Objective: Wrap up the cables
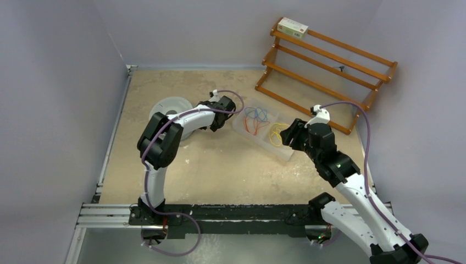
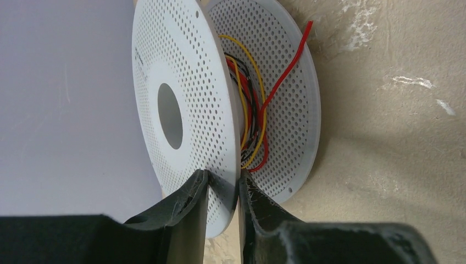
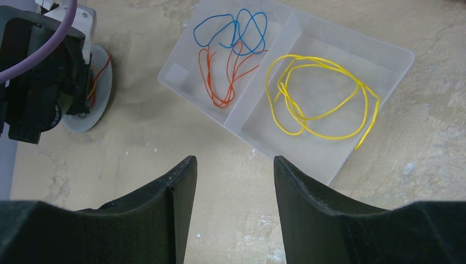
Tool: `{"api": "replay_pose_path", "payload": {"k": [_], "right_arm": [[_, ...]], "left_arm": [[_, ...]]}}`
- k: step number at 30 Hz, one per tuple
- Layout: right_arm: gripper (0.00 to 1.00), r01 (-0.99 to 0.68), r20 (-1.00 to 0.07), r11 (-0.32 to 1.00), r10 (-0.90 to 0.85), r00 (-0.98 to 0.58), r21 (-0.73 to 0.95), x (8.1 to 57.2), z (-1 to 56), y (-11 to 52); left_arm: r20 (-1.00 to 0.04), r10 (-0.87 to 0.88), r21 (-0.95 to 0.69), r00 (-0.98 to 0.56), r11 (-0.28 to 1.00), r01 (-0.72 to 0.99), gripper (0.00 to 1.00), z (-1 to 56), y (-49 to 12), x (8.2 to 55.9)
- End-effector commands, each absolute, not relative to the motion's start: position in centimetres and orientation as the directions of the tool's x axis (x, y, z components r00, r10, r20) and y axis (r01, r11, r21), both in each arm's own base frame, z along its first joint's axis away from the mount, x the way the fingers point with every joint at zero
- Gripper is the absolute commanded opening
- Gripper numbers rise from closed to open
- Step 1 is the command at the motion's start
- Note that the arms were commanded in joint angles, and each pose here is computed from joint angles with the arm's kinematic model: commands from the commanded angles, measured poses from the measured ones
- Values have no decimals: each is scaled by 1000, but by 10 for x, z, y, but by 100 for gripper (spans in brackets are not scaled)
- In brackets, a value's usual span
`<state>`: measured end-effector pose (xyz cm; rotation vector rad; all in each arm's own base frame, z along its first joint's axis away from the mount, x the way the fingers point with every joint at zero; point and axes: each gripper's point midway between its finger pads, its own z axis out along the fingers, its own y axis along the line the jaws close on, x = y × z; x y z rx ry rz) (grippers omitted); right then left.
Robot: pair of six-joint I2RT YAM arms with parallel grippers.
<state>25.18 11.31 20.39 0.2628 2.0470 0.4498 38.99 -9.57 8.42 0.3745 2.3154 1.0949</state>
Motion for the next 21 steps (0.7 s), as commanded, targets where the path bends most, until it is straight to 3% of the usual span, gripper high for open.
{"api": "replay_pose_path", "payload": {"k": [1,3,11,21], "right_arm": [[56,3,-803,906,376,-462,423,254,212,110],[56,3,-804,906,377,-460,423,254,212,110],[56,7,-804,905,381,-457,426,254,212,109],[56,2,-807,903,386,-447,430,255,216,110]], "left_arm": [[-445,427,737,-787,674,-51,8,112,-97,394],[-468,419,726,-778,684,-68,0,123,-96,393],[-574,382,667,-724,731,-143,0,170,-97,382],[-761,243,438,-602,876,-200,0,237,-111,369]]}}
